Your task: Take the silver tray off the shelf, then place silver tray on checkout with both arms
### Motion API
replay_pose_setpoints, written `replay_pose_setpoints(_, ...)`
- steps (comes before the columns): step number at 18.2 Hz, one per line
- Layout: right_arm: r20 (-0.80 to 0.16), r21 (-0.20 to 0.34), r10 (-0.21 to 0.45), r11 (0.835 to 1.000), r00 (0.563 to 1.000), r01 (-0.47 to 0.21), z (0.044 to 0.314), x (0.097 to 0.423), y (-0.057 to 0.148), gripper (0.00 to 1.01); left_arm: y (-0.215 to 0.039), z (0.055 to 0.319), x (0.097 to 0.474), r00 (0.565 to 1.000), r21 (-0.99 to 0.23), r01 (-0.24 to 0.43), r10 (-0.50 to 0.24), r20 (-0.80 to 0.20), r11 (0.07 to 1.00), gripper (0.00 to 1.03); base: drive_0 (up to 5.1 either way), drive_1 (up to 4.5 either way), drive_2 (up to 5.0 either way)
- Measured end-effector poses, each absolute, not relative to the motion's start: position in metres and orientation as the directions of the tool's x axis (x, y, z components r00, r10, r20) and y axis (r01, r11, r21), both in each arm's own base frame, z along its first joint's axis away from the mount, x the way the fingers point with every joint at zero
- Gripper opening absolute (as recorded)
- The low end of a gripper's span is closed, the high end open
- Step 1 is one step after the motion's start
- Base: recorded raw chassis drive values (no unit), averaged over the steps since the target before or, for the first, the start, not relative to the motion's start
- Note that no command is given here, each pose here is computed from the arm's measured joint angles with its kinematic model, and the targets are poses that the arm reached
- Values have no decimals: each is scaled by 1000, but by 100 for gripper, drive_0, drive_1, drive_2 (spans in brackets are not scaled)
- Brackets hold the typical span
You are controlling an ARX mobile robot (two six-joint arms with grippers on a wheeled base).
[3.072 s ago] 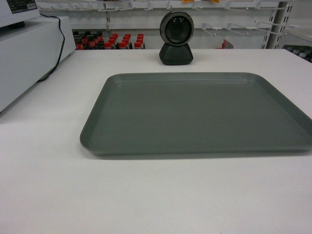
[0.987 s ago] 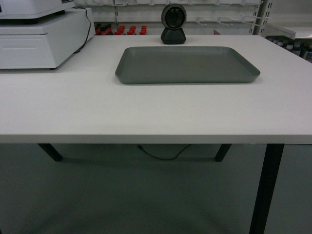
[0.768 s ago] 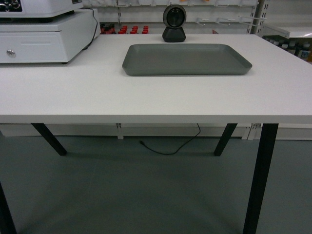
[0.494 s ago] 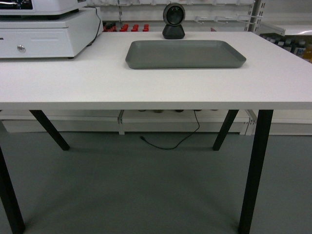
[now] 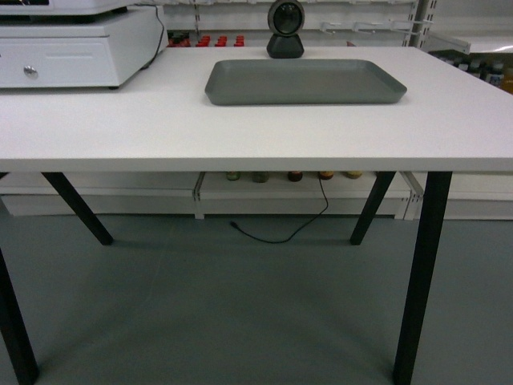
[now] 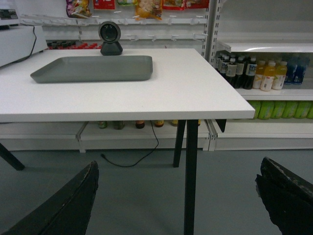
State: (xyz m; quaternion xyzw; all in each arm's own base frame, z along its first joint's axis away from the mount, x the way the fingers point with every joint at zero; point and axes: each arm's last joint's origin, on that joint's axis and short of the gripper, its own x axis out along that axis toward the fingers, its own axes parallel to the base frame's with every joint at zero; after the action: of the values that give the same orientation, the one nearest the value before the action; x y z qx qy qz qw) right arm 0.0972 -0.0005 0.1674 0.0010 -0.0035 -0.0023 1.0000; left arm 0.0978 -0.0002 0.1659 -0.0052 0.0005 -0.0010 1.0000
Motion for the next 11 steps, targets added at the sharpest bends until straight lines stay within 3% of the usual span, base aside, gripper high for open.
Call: replay_pose_setpoints(11, 5, 0, -4, 1000, 1000, 4, 167, 97, 0, 98, 0, 166, 98, 1000, -10, 1, -2, -4, 1000, 98, 0, 0, 0)
